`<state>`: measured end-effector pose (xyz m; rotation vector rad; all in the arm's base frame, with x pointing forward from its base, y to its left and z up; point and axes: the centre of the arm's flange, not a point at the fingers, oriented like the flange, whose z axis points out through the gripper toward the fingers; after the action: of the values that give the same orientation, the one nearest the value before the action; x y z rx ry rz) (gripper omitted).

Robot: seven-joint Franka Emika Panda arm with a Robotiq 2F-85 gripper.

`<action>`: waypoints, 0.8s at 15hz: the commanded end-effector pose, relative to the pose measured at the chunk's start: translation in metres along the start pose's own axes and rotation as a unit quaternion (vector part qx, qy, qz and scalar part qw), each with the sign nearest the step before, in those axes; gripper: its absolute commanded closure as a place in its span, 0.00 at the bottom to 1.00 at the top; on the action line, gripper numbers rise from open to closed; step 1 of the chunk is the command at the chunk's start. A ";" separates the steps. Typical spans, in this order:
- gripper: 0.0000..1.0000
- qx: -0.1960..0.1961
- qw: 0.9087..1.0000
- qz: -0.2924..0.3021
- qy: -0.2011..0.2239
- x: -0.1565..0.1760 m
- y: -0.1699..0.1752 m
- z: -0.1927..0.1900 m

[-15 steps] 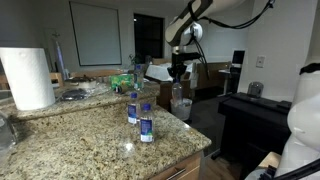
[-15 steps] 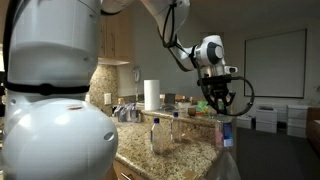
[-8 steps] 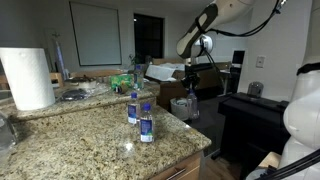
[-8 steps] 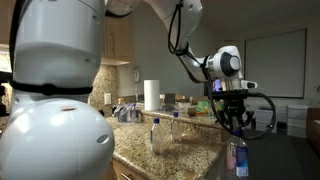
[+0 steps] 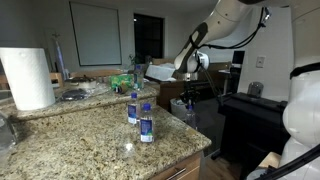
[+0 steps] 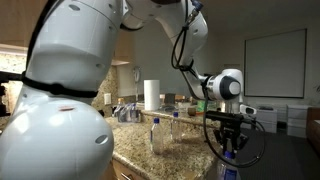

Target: Put the water bottles on the counter in the plastic bag

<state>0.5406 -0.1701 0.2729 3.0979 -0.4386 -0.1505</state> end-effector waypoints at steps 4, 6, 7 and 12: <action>0.91 0.040 0.999 0.011 0.000 0.006 -0.027 0.030; 0.91 0.040 0.999 0.009 0.000 0.008 -0.030 0.035; 0.91 0.039 0.999 0.009 0.000 0.008 -0.031 0.038; 0.91 0.039 0.999 0.011 -0.016 0.000 -0.032 0.062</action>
<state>0.5483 -0.1483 0.2249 3.1388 -0.4618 -0.1761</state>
